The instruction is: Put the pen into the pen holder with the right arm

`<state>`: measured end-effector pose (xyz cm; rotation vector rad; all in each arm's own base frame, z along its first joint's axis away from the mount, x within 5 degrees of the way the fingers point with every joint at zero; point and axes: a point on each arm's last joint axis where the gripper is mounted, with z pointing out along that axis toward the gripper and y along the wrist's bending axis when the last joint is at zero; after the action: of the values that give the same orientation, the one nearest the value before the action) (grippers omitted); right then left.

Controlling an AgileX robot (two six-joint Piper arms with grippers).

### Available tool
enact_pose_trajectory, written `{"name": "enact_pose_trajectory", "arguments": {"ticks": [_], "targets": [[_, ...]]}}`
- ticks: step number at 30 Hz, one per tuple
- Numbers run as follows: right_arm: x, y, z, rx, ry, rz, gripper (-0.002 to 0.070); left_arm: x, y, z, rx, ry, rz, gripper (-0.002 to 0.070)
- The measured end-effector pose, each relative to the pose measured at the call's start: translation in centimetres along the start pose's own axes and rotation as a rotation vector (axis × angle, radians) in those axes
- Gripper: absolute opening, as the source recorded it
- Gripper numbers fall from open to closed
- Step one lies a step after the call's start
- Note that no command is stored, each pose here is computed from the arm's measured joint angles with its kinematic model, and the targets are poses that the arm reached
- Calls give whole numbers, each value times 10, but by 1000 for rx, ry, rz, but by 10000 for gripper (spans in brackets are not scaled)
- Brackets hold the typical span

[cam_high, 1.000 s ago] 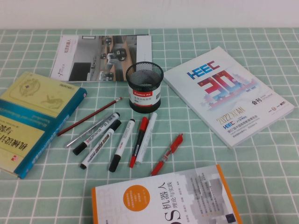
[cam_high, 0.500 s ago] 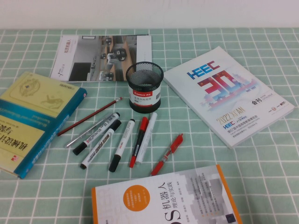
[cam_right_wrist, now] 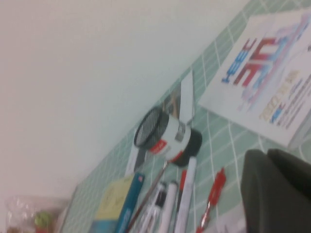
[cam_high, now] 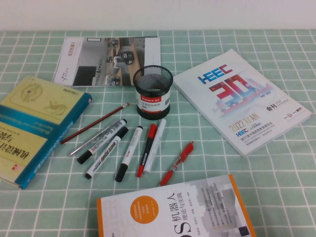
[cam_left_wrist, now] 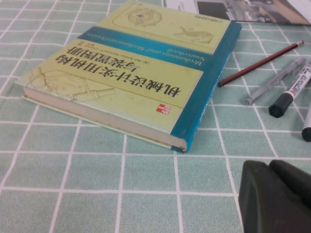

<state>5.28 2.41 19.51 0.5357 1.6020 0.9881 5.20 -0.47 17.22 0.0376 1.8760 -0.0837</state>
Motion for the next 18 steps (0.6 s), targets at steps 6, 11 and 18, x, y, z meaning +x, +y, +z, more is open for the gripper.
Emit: {"name": "enact_pose_trajectory", "arguments": {"ticks": [6, 11, 18], "targets": [[-4, 21, 7, 26, 158, -71, -20, 0, 0, 0, 0, 0, 0, -6], [-13, 44, 23, 104, 383, -200, -20, 0, 0, 0, 0, 0, 0, -6], [-32, 74, 62, 209, 741, -291, -20, 0, 0, 0, 0, 0, 0, -6]]}}
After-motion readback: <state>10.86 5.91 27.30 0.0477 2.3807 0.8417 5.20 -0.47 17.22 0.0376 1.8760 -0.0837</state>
